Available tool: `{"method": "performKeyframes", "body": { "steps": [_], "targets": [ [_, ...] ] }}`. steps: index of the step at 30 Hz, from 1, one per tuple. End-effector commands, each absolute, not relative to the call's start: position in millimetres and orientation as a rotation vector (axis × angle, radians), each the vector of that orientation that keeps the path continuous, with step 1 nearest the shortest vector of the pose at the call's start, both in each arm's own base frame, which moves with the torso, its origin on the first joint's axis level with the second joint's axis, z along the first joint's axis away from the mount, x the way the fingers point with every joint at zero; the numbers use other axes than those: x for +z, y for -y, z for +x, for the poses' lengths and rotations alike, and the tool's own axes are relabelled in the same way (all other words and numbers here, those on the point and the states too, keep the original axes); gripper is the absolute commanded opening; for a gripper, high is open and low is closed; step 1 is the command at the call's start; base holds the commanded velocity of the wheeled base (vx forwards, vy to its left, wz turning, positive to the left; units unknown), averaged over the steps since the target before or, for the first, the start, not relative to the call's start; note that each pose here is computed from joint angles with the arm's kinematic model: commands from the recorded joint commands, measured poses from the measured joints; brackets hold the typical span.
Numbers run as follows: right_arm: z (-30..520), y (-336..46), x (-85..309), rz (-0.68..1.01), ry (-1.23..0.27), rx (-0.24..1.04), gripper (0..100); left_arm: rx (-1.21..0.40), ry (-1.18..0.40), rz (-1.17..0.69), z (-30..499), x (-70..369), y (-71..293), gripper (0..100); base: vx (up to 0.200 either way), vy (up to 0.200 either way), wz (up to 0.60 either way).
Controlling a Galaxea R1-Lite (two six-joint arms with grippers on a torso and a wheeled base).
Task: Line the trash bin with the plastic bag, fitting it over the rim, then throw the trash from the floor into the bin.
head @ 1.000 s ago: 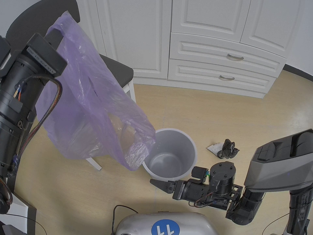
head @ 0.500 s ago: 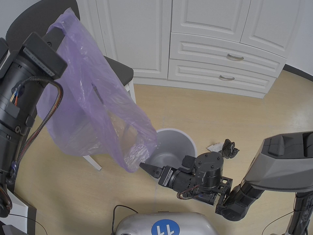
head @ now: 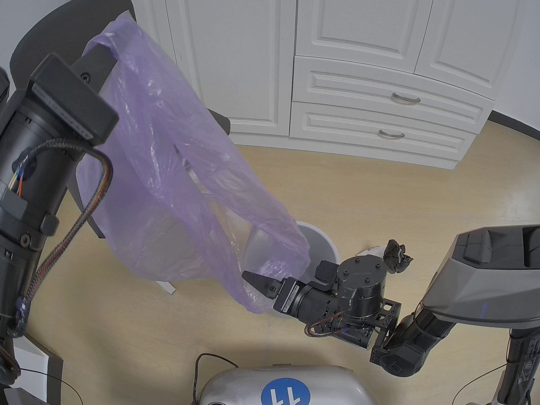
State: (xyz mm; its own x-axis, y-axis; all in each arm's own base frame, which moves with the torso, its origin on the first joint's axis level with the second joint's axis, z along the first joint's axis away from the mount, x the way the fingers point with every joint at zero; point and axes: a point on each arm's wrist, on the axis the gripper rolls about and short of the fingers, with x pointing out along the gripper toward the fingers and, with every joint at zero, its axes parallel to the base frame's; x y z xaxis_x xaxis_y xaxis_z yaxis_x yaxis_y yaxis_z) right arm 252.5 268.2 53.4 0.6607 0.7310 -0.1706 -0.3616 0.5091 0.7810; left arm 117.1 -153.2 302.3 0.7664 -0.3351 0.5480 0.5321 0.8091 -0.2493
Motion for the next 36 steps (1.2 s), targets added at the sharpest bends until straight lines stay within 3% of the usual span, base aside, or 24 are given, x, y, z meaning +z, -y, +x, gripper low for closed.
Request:
{"method": "performKeyframes", "body": {
  "steps": [1,3,4,22,29,36],
  "targets": [
    [253,-269,51,0.784,-0.531,0.693,100,-0.499,0.502,-0.412,115,301,156,0,0.0,0.0,0.0],
    [253,-269,51,0.785,-0.526,0.684,100,-0.499,0.499,-0.41,116,301,156,0,0.0,0.0,0.0],
    [252,-270,50,0.784,-0.523,0.679,0,-0.5,0.499,-0.41,115,301,156,0,0.0,0.0,0.0],
    [250,-263,53,0.751,-0.512,0.668,0,-0.502,0.483,-0.396,117,296,159,0,0.0,0.0,0.0],
    [250,-234,70,0.525,-0.411,0.657,0,-0.494,0.464,-0.376,120,291,158,0,0.0,0.0,0.0],
    [237,-187,116,0.283,-0.476,0.58,0,-0.498,0.393,-0.311,121,274,161,0,0.0,0.0,0.0]
  ]
}}
